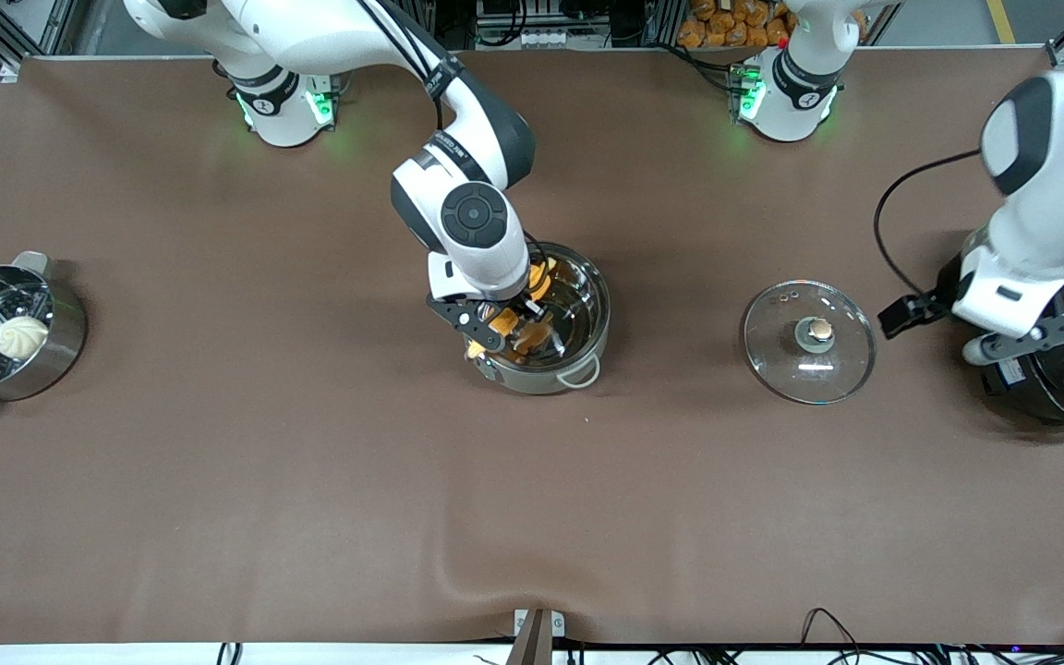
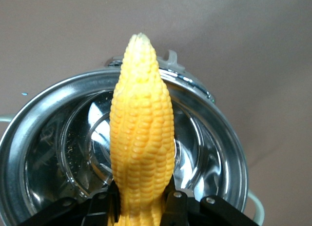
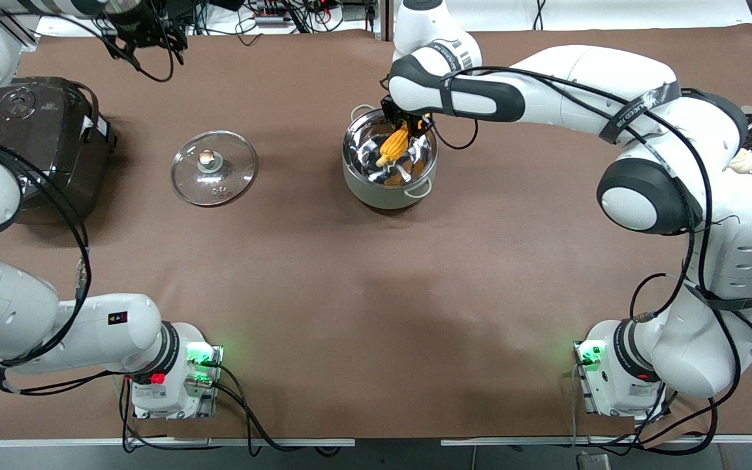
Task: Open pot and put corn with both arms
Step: 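Set the lid down with the left gripper while the right gripper carries the corn, then lower the corn into the pot and open the right gripper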
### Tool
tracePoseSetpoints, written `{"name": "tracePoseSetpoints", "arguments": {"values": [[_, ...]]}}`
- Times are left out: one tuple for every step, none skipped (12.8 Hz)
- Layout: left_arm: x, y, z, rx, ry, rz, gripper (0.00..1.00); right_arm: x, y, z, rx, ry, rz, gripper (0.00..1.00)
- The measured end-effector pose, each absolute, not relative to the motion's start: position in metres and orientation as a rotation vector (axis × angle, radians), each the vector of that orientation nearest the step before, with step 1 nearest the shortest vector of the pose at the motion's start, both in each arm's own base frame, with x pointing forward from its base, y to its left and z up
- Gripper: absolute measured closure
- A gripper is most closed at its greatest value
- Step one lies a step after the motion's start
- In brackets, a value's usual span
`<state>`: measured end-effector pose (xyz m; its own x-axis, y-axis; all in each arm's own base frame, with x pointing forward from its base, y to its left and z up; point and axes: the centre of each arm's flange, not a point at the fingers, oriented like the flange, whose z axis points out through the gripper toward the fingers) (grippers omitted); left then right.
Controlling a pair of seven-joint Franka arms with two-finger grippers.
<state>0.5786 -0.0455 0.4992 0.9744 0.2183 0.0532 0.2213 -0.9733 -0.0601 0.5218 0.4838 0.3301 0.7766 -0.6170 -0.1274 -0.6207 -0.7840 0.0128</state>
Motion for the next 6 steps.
{"name": "tracePoseSetpoints", "arguments": {"values": [[0.575,-0.054,0.516,-3.054,-0.322,-0.068,0.0,0.52,0.487,0.329,-2.924,1.037,0.193,0.63],[0.571,-0.058,0.532,-3.051,-0.298,-0.054,0.0,0.517,0.491,0.326,-2.917,1.054,0.192,0.64],[0.567,-0.059,0.549,-3.049,-0.26,-0.034,0.0,0.514,0.495,0.323,-2.912,1.065,0.191,0.64],[0.566,-0.057,0.564,-3.048,-0.242,-0.025,0.0,0.511,0.5,0.32,-2.905,1.087,0.192,0.63],[0.565,-0.055,0.577,-3.047,-0.238,-0.022,0.0,0.507,0.503,0.318,-2.895,1.124,0.193,0.57],[0.564,-0.052,0.589,-3.047,-0.243,-0.022,0.0,0.504,0.507,0.316,-2.887,1.157,0.189,0.47]]}}
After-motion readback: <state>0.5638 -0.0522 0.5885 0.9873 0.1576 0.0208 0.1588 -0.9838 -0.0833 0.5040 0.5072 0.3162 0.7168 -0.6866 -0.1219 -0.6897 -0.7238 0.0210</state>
